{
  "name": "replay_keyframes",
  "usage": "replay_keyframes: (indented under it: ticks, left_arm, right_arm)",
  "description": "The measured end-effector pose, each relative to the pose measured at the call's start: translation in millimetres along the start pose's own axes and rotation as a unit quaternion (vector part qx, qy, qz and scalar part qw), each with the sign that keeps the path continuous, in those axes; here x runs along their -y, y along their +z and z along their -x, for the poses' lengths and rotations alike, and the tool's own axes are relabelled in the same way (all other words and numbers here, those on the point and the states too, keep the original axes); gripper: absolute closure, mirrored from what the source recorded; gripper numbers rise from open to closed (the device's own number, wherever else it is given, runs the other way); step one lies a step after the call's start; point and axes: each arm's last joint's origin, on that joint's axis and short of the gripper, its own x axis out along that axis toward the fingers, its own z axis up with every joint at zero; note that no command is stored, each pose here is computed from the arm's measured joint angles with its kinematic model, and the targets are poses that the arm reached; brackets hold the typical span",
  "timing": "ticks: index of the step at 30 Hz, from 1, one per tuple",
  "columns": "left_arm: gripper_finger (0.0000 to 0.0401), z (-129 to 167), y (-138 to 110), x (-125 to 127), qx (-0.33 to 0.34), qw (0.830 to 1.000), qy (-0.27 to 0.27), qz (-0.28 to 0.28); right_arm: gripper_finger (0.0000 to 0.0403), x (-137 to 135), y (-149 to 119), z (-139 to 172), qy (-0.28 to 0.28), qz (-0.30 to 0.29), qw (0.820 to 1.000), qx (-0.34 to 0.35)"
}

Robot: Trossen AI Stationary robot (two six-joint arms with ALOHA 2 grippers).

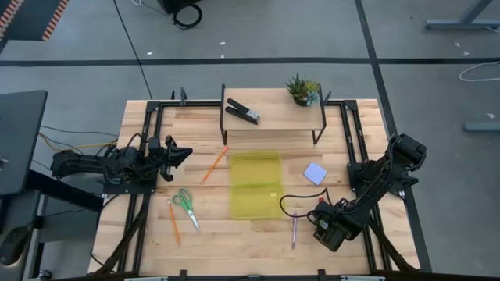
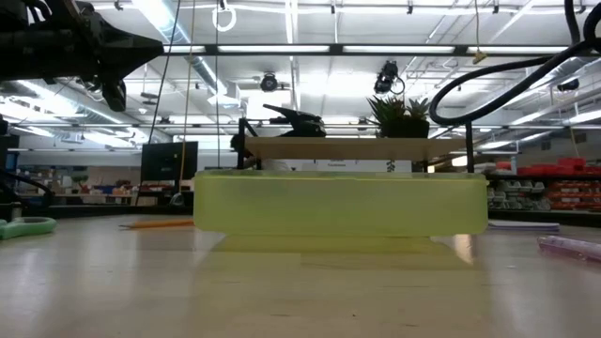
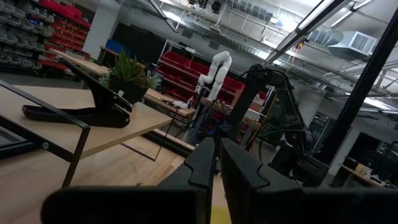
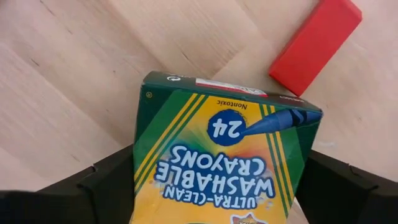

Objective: Pack school essentials
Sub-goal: Put the crayon box into the yellow supply box

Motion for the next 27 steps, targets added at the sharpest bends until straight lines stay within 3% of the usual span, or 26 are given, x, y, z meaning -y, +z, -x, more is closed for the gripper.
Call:
replay_keyframes:
  ticks: [18,27]
  left_arm:
    - [0.0365,0.0,0.1,0.0,0.000,1.000,0.000,0.000]
    - [0.0375,0.0,0.0,0.0,0.000,1.000,0.000,0.000]
  right_arm:
    - [0.0037,-16.6,3.9,21.4,0.024,0.029,0.999,0.008]
    - [0.0037,-29.1,30.2,34.4,0.047,0.077,0.995,0.045]
